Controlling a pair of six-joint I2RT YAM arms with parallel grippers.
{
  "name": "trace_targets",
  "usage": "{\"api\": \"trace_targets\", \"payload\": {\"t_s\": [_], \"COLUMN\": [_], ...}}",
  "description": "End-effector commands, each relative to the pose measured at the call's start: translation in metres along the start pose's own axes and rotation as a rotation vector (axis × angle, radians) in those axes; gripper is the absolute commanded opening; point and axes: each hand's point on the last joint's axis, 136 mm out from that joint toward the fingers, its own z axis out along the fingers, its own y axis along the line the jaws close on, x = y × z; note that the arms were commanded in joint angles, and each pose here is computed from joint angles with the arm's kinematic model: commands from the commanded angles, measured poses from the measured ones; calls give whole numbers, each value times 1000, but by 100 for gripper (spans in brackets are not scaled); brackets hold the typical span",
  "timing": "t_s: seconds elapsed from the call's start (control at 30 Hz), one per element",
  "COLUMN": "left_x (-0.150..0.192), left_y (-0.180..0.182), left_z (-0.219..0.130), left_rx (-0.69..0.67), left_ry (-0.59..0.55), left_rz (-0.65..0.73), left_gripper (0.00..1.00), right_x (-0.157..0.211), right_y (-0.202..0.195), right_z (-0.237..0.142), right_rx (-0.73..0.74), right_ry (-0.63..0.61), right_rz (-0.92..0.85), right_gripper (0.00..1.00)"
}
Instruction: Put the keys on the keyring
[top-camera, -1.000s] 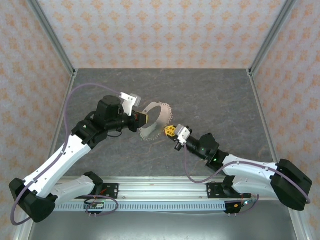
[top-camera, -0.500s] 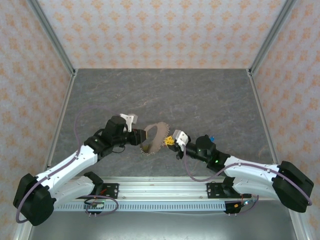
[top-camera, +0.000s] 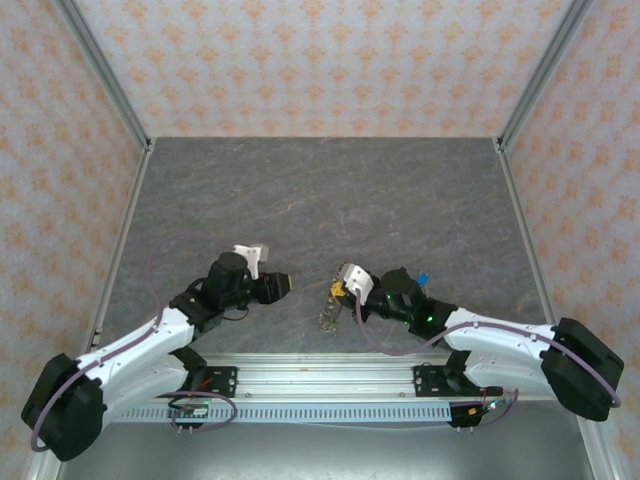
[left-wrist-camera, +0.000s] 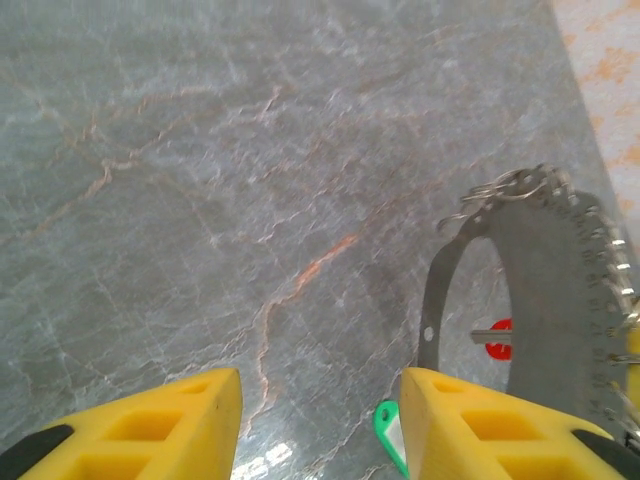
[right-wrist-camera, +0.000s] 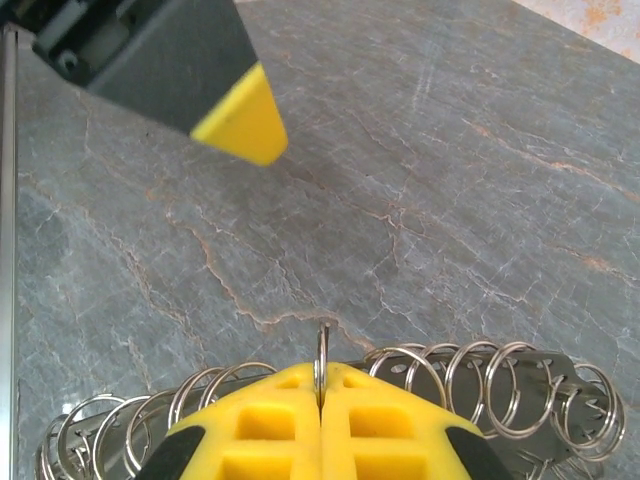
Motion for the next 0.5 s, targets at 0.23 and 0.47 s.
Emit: {"api": "trace_targets", "payload": {"t_s": [0.23,0.47], "left_x": [-25,-10], "left_y": [-68,-87], "left_z": [-36,-38], "left_rx": [299,378], "left_ry": [-271,-256], "left_rz": [504,738], "left_gripper": [50,47], "right_x": [-19,-27], "right_y": [20,20], "right_z": [-16,-14], "right_rx": [-239,-320], "right_ry": [71,83], "right_rz": [-65,-126], "right_gripper": [0,0]}}
